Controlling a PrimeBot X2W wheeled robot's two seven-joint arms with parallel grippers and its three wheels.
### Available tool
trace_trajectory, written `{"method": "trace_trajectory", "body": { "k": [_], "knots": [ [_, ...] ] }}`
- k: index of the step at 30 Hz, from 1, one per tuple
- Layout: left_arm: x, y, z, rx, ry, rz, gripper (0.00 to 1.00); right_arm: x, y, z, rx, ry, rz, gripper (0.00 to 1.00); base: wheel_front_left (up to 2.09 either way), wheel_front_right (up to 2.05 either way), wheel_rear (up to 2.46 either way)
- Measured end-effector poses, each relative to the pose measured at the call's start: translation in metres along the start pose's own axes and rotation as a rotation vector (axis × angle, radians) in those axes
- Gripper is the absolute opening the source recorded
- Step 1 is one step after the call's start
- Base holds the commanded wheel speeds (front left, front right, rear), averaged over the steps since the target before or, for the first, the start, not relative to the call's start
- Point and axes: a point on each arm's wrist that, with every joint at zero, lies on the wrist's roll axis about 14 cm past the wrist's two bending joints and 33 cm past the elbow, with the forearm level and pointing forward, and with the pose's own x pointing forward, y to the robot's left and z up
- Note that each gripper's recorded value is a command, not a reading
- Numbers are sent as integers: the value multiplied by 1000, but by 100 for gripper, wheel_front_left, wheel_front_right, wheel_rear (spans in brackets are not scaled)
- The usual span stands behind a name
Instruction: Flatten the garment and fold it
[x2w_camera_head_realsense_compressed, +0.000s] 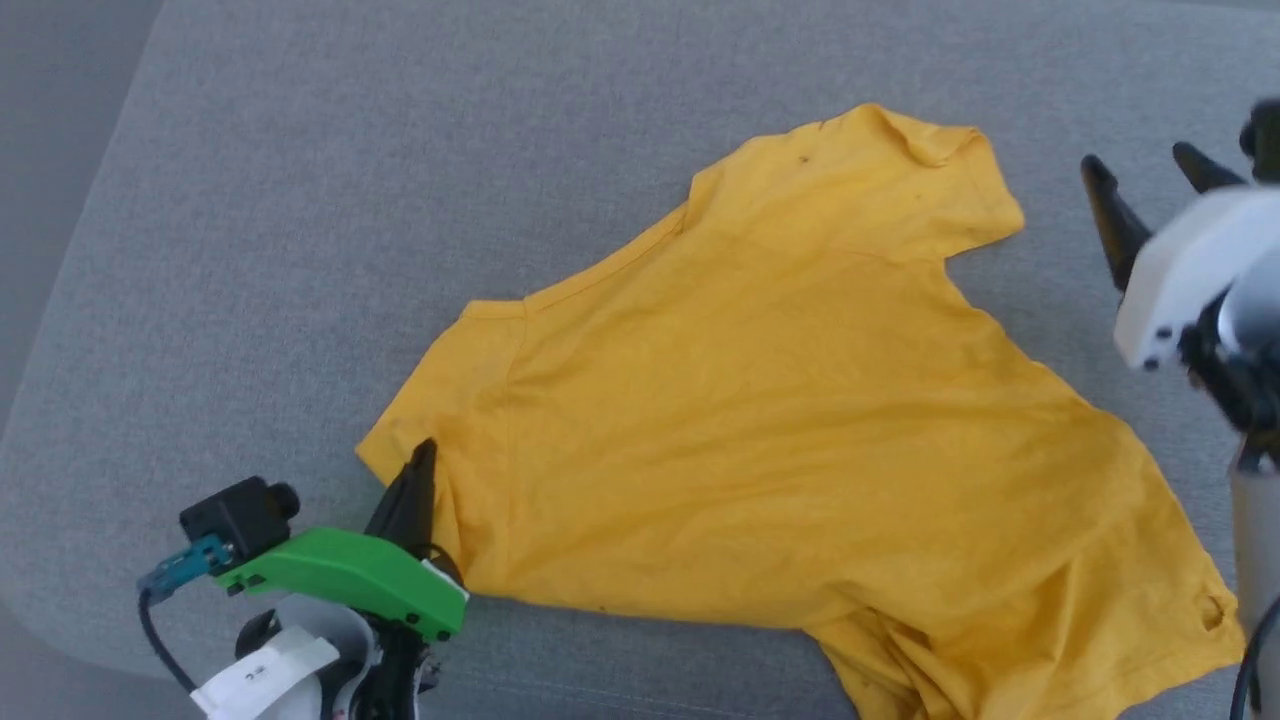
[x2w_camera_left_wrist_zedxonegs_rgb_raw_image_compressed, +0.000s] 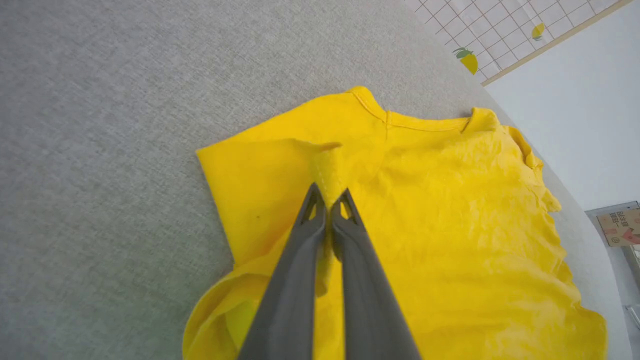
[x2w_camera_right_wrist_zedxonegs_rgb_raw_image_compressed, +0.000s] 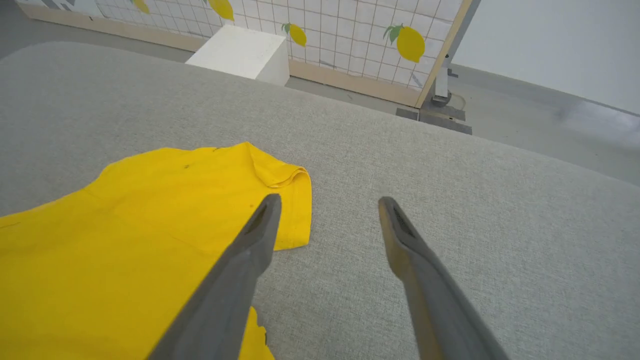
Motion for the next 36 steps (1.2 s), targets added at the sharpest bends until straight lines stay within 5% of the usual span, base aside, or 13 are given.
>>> {"method": "trace_trajectory", "body": {
  "k": [13, 31, 32, 34, 36],
  "knots": [
    [4, 25, -15, -22, 28, 76, 0, 71, 6, -62, -65, 385, 30, 100, 0, 0, 0],
    [6, 46, -29, -47, 53, 147, 0, 126, 33, -87, -127, 431, 105, 100, 0, 0, 0],
    [6, 47, -29, -48, 54, 149, 0, 128, 34, -87, -122, 437, 110, 90, 0, 0, 0],
    [7, 47, -29, -46, 50, 149, 0, 130, 37, -88, -116, 447, 119, 0, 0, 0, 0],
    [7, 48, -29, -46, 51, 152, 0, 131, 40, -88, -127, 456, 131, 0, 0, 0, 0]
  ]
}}
